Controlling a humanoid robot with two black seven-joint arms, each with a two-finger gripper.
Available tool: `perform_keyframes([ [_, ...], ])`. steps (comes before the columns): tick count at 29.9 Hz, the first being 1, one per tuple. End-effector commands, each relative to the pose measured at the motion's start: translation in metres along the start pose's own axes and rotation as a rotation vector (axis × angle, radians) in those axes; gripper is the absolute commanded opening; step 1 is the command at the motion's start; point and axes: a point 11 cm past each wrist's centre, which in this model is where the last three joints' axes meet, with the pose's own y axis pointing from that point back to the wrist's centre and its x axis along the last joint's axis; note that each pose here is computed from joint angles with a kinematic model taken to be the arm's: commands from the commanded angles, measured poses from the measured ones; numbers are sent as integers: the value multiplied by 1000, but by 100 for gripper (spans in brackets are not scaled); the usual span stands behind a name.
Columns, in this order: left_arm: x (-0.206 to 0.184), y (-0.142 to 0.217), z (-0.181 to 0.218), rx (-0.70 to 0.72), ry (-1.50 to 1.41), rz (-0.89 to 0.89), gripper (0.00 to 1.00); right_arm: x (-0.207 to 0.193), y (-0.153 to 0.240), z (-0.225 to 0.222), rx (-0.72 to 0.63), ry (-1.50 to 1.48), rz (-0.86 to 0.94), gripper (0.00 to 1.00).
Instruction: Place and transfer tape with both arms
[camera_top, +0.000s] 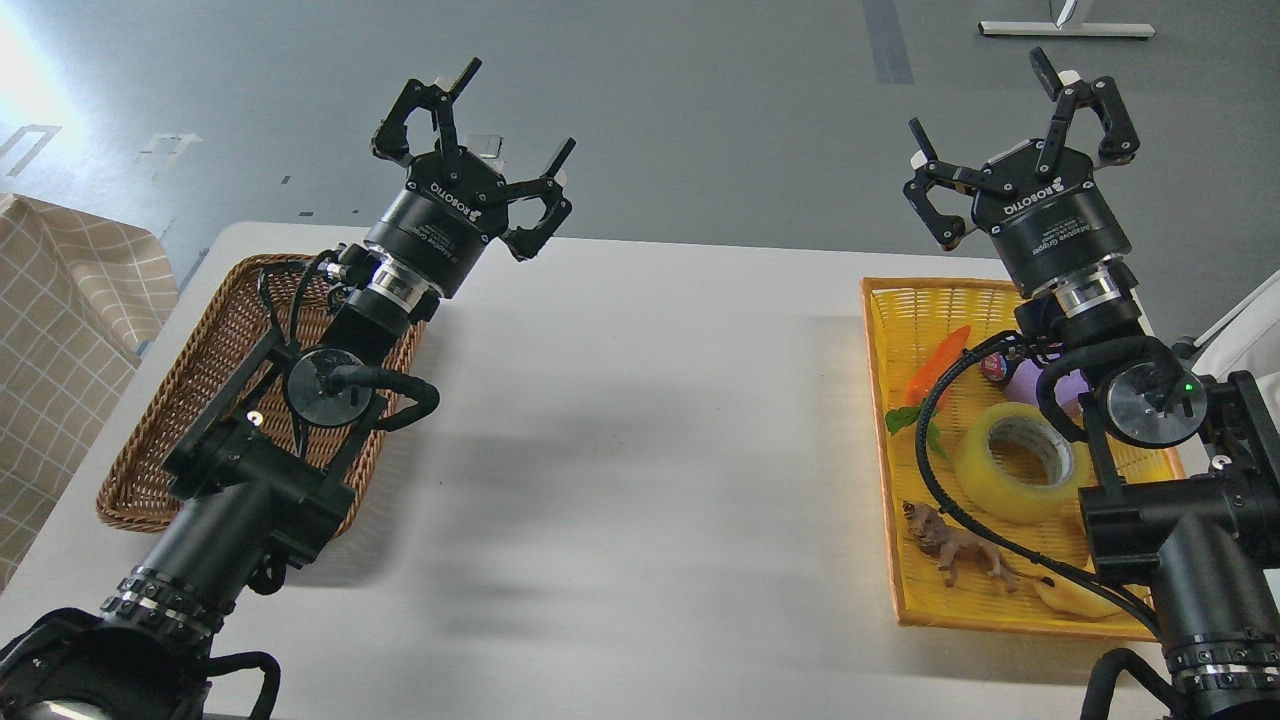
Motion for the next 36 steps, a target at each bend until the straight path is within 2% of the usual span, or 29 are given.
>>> perform_keyframes([
  [1,0,0,-1,0,1,1,98,0,0,0,0,0,0,100],
  [36,0,0,0,-2,-1,0,98,2,2,3,-8,-2,6,100],
])
